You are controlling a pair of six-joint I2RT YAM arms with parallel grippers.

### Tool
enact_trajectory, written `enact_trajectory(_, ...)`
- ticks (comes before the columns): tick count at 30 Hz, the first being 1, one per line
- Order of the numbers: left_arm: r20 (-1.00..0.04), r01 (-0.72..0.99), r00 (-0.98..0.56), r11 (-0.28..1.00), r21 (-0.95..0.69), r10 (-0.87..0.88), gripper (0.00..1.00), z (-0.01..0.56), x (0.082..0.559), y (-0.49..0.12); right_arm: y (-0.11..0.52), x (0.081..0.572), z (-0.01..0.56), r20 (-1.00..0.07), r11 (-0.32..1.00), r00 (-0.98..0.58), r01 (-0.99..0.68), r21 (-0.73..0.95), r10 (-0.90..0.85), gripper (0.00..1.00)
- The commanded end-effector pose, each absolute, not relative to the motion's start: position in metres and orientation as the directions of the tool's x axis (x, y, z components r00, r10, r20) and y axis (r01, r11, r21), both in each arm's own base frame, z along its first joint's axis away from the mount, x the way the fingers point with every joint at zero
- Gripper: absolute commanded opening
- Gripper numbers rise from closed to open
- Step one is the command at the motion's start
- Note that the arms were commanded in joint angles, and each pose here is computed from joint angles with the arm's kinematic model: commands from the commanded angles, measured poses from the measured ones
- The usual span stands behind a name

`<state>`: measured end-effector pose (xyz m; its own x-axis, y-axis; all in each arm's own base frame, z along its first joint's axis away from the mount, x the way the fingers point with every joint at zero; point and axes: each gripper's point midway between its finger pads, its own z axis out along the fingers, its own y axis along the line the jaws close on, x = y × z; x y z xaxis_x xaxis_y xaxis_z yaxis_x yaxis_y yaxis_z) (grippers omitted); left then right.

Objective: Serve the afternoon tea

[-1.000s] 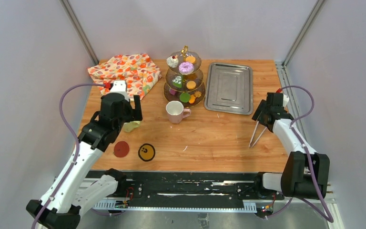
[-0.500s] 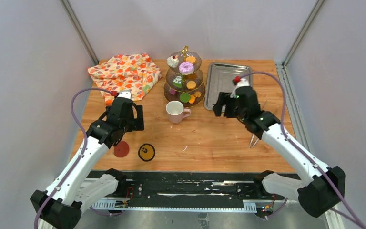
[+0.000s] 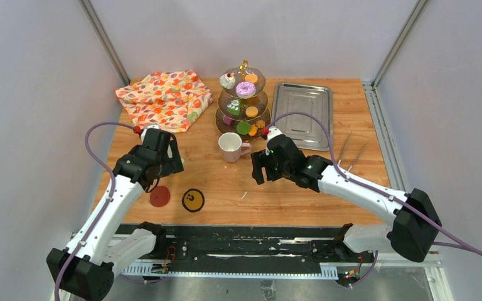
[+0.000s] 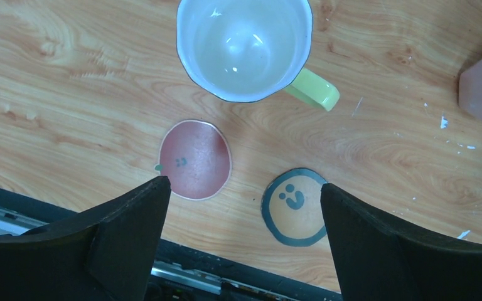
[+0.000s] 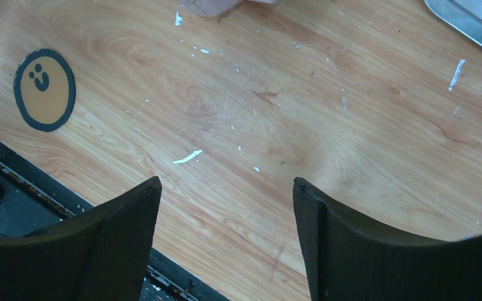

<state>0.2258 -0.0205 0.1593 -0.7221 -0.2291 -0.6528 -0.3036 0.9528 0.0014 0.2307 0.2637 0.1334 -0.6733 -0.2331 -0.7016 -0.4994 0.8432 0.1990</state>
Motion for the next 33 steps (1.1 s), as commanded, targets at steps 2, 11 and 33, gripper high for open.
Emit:
enact_trajectory(2, -0.626, -0.429, -0.683, 0.900, -0.075, -0.378, 0.92, 0.146, 0.221, -0.028, 0.261, 0.238, 0.134, -0.723, 0.846, -0.636, -0.515, 0.137, -0.269, 0.76)
enact_trajectory(11, -0.639, -0.620, -0.514, 0.763, -0.185, -0.572, 0.95, 0.118, 0.238, -0.058, 0.258, 0.236, 0.129, -0.717, 0.838, -0.629, -0.534, 0.117, -0.301, 0.77)
enact_trajectory(33, -0.749, -0.819, -0.284, 0.557, -0.135, -0.599, 0.82, 0.092, 0.302, -0.051, 0.247, 0.221, 0.120, -0.683, 0.827, -0.646, -0.551, 0.109, -0.340, 0.78)
